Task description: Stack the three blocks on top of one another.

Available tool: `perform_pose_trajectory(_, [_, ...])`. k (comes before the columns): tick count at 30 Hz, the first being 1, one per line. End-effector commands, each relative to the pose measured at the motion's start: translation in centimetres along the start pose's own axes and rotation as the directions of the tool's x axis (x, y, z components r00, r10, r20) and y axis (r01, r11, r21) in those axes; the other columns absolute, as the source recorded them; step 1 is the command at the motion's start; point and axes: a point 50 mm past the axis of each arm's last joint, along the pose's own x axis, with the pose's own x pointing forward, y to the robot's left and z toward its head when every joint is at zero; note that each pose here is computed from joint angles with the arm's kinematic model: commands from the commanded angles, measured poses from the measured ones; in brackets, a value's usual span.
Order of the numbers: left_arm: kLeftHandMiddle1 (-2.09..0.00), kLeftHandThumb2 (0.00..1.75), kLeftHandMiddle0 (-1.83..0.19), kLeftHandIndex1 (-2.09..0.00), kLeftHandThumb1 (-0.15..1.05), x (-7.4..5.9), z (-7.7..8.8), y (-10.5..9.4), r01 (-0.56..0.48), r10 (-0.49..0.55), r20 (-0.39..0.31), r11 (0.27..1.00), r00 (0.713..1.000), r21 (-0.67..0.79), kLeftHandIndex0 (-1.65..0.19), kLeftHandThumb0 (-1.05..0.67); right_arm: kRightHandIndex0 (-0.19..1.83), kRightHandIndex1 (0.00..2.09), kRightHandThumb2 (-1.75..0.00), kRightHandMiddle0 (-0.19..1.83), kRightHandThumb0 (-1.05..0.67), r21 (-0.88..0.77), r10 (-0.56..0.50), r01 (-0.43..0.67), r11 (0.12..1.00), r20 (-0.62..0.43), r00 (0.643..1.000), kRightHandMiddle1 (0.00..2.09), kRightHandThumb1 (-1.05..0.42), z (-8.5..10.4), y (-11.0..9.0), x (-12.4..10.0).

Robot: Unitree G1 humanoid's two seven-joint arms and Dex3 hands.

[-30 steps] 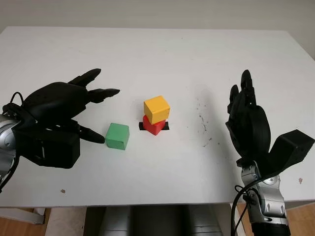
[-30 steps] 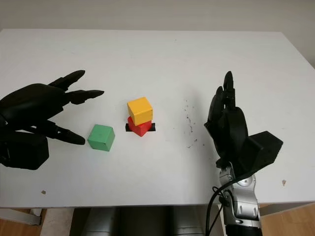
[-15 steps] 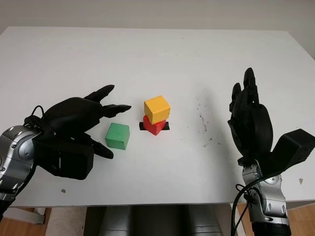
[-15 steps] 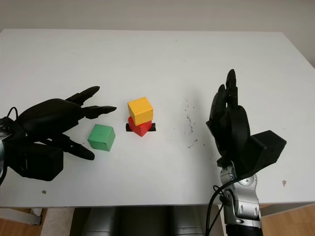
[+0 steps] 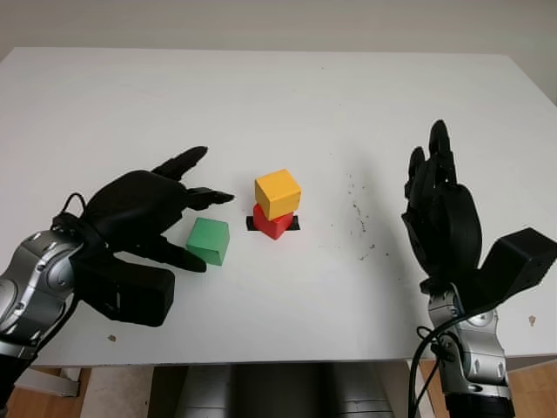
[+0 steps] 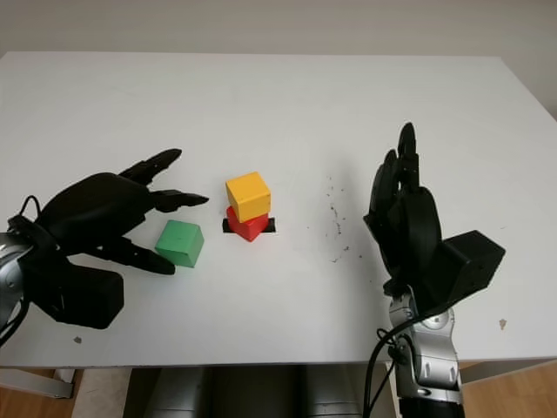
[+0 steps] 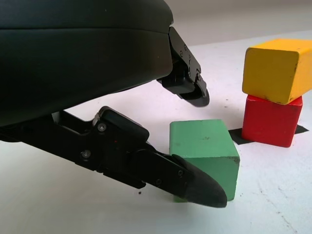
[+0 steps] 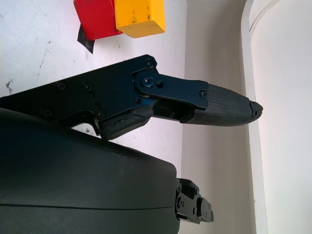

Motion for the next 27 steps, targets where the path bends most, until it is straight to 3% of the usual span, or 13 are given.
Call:
perform_pose_trajectory(1, [-0.06, 0.06, -0.02, -0.79, 0.97, 0.11, 0.13, -0.29, -0.014, 0.013, 0.012, 1.000, 1.000, 0.006, -0.28, -0.69, -0.19, 0.00, -0.63, -0.19, -0.81, -0.006, 0.004, -0.004, 1.000, 0.023, 1.000, 0.03, -1.05, 0.59, -0.10, -0.03])
perform_pose_trajectory(4, [-0.06, 0.06, -0.05, -1.04, 0.99, 0.17, 0.24, -0.35, -0.027, 0.026, 0.020, 0.999, 0.999, 0.031, -0.21, -0.69, -0.19, 0.00, -0.63, -0.19, -0.81, -0.006, 0.002, -0.002, 1.000, 0.026, 1.000, 0.03, -1.05, 0.67, -0.12, -0.01])
perform_pose_trajectory(7, [-0.06, 0.05, -0.07, -1.13, 0.99, 0.22, 0.34, -0.41, -0.032, 0.031, 0.025, 0.998, 0.999, 0.046, -0.20, -0.69, -0.19, 0.00, -0.63, -0.19, -0.81, -0.002, 0.002, -0.002, 1.000, 0.026, 1.000, 0.03, -1.05, 0.68, -0.14, -0.03])
perform_pose_trajectory(21, [-0.06, 0.05, -0.09, -1.14, 0.99, 0.33, 0.36, -1.05, -0.006, 0.005, 0.007, 0.997, 1.000, 0.081, -0.20, -0.72, -0.19, 0.00, -0.61, -0.19, -0.81, 0.000, -0.006, 0.006, 1.000, 0.030, 1.000, 0.04, -1.05, 0.73, -0.13, 0.00])
perform_pose_trajectory(27, [-0.06, 0.08, -0.13, -1.15, 1.04, 0.38, 0.42, -1.21, -0.015, 0.014, 0.014, 0.997, 1.000, 0.075, -0.25, -0.61, -0.19, 0.00, -0.60, -0.17, -0.81, 0.004, -0.011, 0.011, 1.000, 0.029, 1.000, 0.05, -1.05, 0.73, -0.14, -0.03])
